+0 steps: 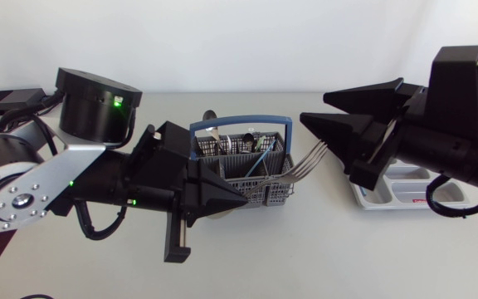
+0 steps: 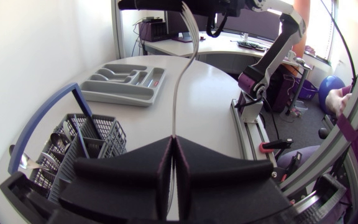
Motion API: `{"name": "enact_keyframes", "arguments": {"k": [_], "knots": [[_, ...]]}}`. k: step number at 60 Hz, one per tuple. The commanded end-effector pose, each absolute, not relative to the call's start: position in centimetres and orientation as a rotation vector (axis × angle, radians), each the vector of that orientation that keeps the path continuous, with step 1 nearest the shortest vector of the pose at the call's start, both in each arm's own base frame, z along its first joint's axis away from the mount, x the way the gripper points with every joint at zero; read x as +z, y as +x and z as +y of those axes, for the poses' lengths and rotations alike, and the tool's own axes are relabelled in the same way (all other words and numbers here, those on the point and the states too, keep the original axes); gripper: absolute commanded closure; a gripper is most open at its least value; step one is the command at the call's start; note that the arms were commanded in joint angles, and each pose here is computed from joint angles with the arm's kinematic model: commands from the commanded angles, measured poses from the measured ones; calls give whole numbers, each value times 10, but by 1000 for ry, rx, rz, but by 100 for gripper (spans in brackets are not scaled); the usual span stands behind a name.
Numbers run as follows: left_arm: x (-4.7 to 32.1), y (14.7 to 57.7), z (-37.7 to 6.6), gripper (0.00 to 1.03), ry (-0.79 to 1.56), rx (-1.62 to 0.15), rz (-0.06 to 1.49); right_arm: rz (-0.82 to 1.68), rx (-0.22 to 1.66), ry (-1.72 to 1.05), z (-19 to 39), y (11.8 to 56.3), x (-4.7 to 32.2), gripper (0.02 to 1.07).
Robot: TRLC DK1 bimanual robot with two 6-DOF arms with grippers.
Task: Sort the cutlery from the basket into the organizer compartments.
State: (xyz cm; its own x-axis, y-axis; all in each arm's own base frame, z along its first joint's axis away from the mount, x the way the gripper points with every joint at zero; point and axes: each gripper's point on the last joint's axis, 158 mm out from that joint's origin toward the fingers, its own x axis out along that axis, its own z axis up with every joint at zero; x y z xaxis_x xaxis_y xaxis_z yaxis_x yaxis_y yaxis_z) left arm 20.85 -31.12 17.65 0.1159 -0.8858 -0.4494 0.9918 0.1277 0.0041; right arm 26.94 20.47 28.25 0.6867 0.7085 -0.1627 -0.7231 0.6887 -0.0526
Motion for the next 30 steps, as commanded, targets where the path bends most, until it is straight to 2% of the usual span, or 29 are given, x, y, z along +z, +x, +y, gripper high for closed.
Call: {"name": "enact_keyframes", "arguments": {"k": [1,30], "knots": [[178,202,-315,101,362,-1435,335,170,803,-129,203,269,267,32],[146,215,-288,101,423,-1388,377,189,888,-7,180,252,308,31]]}}
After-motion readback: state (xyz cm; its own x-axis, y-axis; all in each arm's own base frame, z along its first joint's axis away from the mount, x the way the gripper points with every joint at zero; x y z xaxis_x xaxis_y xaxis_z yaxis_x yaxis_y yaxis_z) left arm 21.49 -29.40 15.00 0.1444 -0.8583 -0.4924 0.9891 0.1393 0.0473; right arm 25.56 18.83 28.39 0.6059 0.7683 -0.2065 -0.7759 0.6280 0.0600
